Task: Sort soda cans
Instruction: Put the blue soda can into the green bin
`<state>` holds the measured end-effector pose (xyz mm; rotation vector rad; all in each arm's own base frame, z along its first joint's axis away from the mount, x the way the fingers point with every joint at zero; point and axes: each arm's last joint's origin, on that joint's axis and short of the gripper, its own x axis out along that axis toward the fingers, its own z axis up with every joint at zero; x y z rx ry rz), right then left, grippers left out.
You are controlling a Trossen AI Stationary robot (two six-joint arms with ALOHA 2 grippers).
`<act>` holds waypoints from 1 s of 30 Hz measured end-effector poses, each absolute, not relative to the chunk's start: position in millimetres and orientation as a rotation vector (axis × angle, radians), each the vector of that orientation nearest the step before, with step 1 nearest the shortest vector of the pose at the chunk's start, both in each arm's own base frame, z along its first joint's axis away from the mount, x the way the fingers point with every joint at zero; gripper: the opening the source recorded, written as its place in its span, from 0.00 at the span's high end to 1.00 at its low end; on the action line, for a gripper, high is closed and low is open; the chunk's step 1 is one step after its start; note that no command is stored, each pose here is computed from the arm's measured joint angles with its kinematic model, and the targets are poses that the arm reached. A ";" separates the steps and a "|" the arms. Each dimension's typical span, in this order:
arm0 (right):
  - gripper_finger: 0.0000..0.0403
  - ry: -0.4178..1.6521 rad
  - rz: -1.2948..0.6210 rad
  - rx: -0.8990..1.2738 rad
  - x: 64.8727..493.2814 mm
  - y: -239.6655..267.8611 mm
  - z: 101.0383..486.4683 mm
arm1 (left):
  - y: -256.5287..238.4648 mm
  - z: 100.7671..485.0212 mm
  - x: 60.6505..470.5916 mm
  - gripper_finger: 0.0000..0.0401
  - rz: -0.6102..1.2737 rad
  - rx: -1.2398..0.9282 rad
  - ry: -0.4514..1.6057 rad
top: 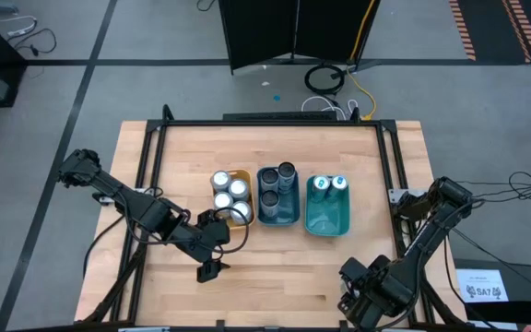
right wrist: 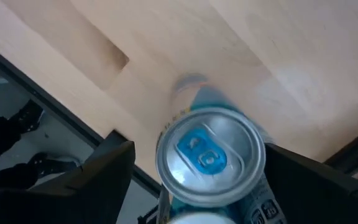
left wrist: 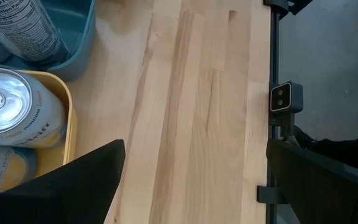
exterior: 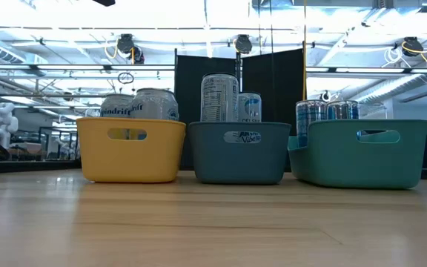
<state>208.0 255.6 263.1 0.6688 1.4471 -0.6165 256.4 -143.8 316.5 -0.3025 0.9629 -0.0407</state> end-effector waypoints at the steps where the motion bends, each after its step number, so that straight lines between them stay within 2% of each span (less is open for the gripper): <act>1: 0.16 1.458 -0.617 0.672 207.7 255.7 263.1 | -143.8 316.5 256.4 0.00 -0.040 -0.302 0.963; 5: 0.22 1.474 -0.630 0.669 209.7 256.6 258.7 | -143.8 316.5 256.4 0.00 -0.041 -0.303 0.962; 15: 0.45 1.505 -0.630 0.649 214.3 255.8 253.2 | -143.8 316.7 256.5 0.00 -0.039 -0.305 0.961; 25: 0.42 1.492 -0.625 0.675 214.5 248.6 262.0 | -143.8 316.6 256.5 0.00 -0.039 -0.306 0.962; 30: 0.44 1.429 -0.608 0.686 215.1 241.1 272.2 | -143.8 316.6 256.5 0.00 -0.038 -0.308 0.962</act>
